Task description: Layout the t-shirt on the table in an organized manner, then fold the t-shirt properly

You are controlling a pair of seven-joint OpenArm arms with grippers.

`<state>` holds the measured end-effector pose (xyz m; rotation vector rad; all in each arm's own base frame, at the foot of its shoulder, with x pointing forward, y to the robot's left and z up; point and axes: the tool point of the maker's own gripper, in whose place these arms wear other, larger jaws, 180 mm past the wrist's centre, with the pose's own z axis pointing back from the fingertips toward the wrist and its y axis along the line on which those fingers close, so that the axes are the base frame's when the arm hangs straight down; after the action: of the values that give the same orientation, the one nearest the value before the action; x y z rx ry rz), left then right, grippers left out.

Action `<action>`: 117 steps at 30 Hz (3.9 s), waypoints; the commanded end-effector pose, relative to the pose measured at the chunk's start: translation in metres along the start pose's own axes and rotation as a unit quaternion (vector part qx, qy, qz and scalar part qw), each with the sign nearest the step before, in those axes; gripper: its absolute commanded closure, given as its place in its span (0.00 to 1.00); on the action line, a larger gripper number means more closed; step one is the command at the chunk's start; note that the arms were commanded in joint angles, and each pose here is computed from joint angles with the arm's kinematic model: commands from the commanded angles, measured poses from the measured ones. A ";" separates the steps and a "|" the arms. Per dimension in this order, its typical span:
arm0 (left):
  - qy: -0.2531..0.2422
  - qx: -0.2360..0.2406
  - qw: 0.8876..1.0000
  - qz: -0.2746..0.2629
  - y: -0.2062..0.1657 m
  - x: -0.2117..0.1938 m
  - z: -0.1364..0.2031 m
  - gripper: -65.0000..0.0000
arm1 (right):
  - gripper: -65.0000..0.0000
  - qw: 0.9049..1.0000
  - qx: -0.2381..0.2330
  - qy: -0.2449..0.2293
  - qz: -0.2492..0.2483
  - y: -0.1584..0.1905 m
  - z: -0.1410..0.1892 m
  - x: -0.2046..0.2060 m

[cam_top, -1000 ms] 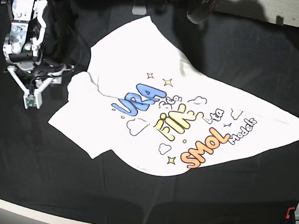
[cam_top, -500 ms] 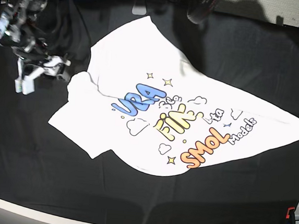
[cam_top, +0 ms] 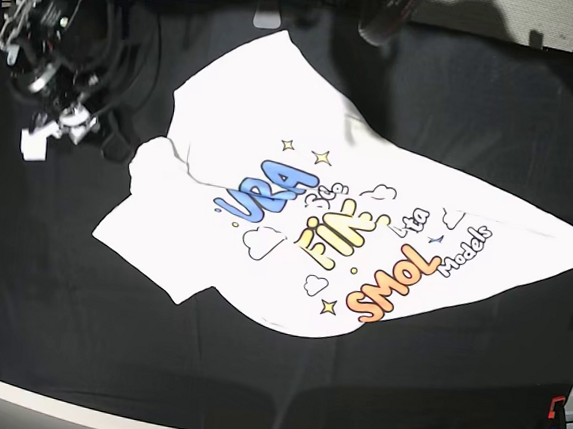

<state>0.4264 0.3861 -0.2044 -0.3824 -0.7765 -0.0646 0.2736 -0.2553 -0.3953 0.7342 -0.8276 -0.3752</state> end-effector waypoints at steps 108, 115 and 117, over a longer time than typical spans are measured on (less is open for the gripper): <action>0.118 -0.213 0.966 -0.086 -0.361 -0.170 -0.275 1.00 | 0.50 0.950 -0.175 0.000 0.259 -0.016 0.110 0.190; 0.124 -0.184 0.969 -0.109 -0.333 -0.146 -0.269 1.00 | 0.50 0.950 -0.175 -0.001 0.259 -0.015 0.109 0.190; 0.119 -0.162 0.973 -0.117 -0.309 -0.129 -0.265 1.00 | 0.50 0.950 -0.175 -0.001 0.259 -0.015 0.110 0.191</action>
<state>0.4308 -0.0085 -0.3928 -0.5802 -0.5023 -0.4516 0.3003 -0.4156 -0.2814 0.1925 -0.8276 -0.0729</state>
